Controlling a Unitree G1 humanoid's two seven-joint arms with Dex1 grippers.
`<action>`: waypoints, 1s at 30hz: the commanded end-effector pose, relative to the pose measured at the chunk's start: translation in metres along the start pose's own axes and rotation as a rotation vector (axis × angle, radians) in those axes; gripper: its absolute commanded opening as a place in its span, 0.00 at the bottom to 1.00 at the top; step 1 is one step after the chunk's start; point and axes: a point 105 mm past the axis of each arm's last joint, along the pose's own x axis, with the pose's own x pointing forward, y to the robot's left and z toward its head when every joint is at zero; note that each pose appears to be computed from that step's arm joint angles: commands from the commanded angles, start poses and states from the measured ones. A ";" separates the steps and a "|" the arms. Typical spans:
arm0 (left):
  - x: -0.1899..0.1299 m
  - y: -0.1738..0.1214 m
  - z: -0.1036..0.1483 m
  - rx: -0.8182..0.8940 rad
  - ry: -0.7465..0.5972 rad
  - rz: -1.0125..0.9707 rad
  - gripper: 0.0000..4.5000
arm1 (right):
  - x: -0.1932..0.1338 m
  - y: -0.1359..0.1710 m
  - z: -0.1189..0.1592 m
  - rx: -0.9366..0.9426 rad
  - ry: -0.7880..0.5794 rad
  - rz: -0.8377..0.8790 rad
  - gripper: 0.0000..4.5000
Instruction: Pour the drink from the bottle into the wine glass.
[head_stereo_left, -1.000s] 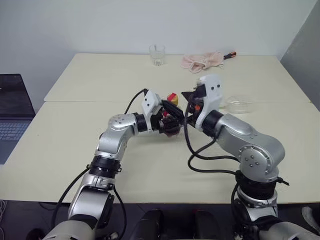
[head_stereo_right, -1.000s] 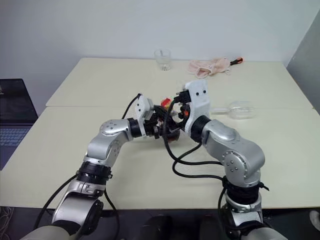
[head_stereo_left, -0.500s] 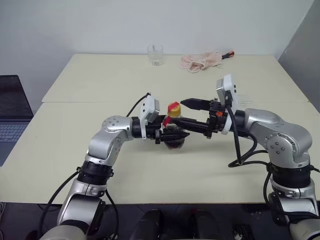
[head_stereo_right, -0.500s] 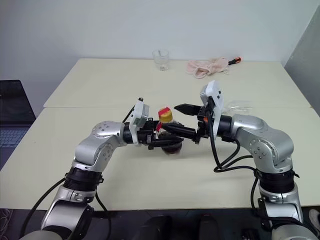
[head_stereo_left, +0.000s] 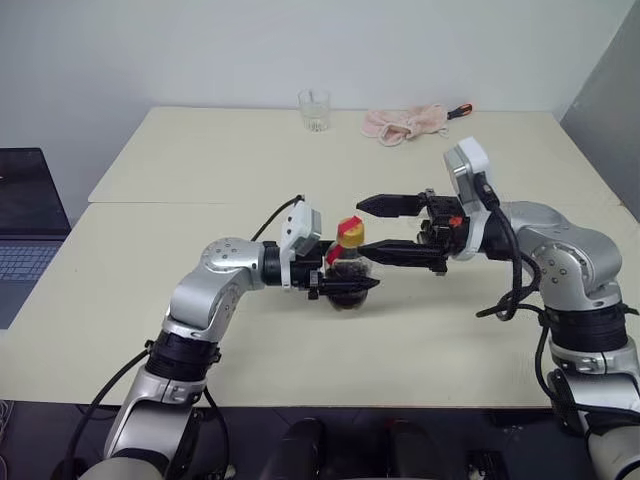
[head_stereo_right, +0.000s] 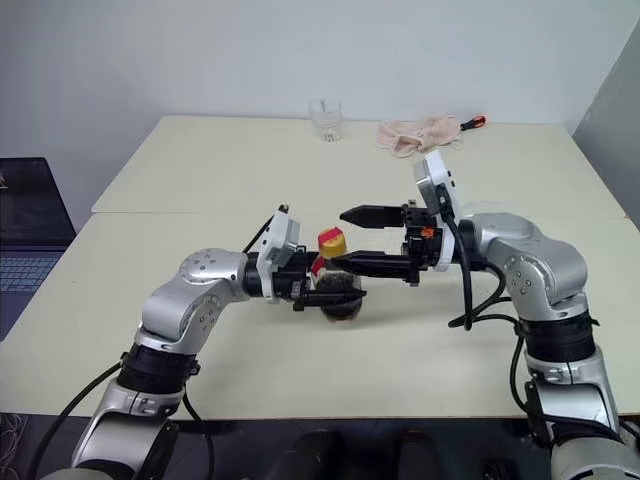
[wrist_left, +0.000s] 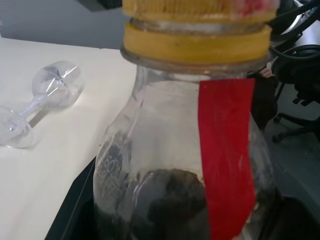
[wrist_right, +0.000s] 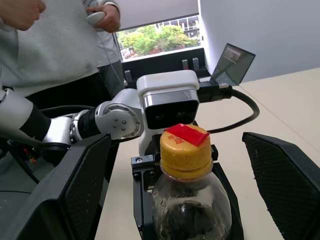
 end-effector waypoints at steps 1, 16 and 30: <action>0.002 -0.007 0.014 0.056 -0.026 -0.028 0.57 | 0.003 0.003 0.009 -0.048 -0.003 0.036 1.00; 0.005 -0.014 0.013 0.056 -0.030 -0.024 0.57 | 0.012 -0.002 0.003 -0.052 0.038 0.057 0.71; 0.005 -0.013 0.011 0.052 -0.024 -0.016 0.57 | 0.014 -0.002 0.007 -0.065 0.047 0.079 0.70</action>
